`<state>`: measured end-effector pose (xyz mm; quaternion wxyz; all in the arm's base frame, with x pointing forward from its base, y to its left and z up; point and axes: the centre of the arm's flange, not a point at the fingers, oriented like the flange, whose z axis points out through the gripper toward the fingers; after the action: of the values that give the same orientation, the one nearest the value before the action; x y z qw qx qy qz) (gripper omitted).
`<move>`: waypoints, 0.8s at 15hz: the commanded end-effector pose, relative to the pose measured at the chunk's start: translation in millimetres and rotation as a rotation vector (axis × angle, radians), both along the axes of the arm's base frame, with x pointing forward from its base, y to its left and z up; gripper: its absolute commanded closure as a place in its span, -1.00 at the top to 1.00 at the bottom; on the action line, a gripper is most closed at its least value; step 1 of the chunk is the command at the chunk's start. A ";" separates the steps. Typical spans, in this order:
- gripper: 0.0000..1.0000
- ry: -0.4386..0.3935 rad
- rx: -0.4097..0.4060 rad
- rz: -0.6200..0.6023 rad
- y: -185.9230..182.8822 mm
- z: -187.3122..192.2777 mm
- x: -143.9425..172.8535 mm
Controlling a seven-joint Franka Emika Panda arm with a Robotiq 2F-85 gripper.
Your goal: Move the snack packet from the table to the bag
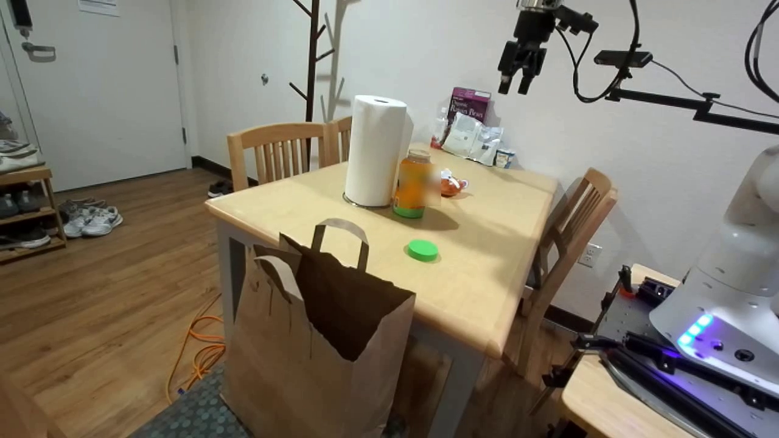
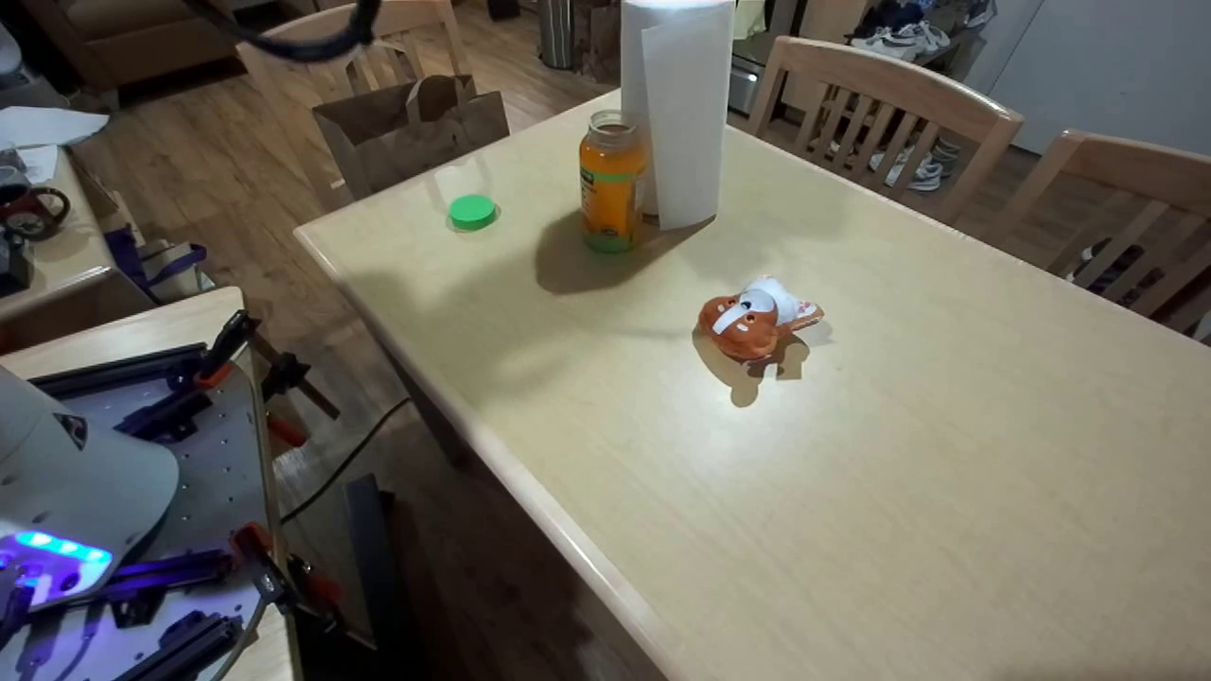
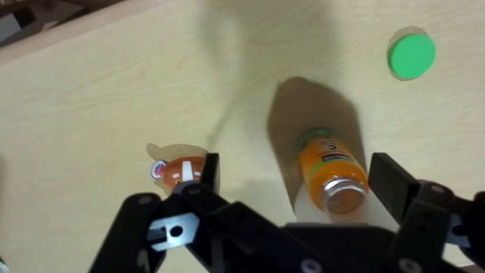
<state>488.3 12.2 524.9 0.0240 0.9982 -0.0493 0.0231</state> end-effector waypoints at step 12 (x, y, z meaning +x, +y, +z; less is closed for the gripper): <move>1.00 -0.108 0.096 -0.156 -122.7 -75.3 78.8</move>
<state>519.0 -74.1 462.6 0.0013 0.9897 -0.1213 0.0765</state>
